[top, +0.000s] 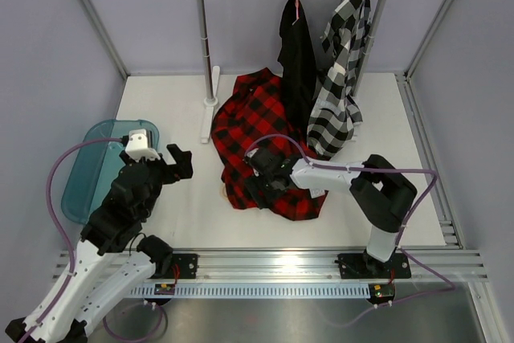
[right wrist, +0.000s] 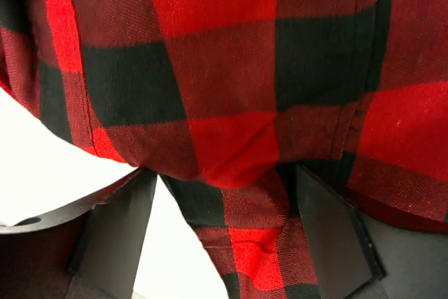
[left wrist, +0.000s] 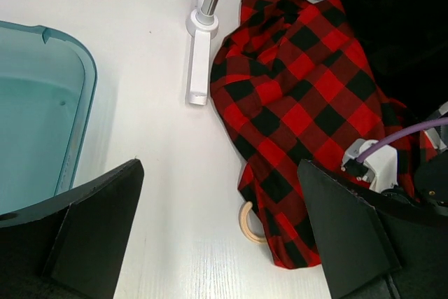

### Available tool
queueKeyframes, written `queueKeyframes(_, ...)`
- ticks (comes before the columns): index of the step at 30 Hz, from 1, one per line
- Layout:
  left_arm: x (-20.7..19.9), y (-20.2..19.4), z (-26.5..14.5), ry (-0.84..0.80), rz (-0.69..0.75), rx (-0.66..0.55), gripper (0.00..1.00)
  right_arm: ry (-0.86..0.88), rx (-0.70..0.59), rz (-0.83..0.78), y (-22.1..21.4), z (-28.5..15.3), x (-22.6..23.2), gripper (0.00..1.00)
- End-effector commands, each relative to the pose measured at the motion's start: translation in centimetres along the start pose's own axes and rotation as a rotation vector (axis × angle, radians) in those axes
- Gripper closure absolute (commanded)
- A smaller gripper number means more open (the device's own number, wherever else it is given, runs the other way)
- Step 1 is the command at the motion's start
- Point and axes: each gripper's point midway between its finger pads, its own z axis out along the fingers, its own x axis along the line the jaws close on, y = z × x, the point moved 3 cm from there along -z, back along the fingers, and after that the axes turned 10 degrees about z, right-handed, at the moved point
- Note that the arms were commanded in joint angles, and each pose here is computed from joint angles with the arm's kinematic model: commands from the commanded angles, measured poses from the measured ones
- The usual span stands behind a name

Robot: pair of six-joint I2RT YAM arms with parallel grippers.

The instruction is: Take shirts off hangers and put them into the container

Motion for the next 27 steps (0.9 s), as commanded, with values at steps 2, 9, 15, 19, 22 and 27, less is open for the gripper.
queueKeyframes(2, 0.3, 0.5, 0.3, 0.023, 0.003, -0.030, 0.01, -0.071, 0.135, 0.012, -2.7, 2.3, -0.7, 0.23)
queueKeyframes(9, -0.1, 0.5, 0.2, -0.005, 0.004, -0.031, 0.01, -0.059, 0.152, -0.007, -2.9, 2.6, -0.3, 0.96)
queueKeyframes(15, -2.0, 0.8, -0.1, -0.134, 0.003, -0.034, 0.01, 0.125, 0.033, -0.004, 0.0, -2.4, 2.8, 1.00)
queueKeyframes(19, -3.5, 1.2, -0.6, -0.239, -0.008, -0.042, 0.01, 0.243, -0.100, -0.011, 3.2, -7.8, 5.0, 1.00)
queueKeyframes(22, -4.0, 1.7, -1.0, -0.269, -0.049, -0.044, 0.01, 0.285, -0.204, -0.009, 5.0, -11.3, 5.8, 1.00)
queueKeyframes(27, -4.6, 2.2, -1.2, -0.282, -0.142, -0.032, 0.01, 0.343, -0.373, 0.020, 7.2, -16.1, 6.3, 1.00)
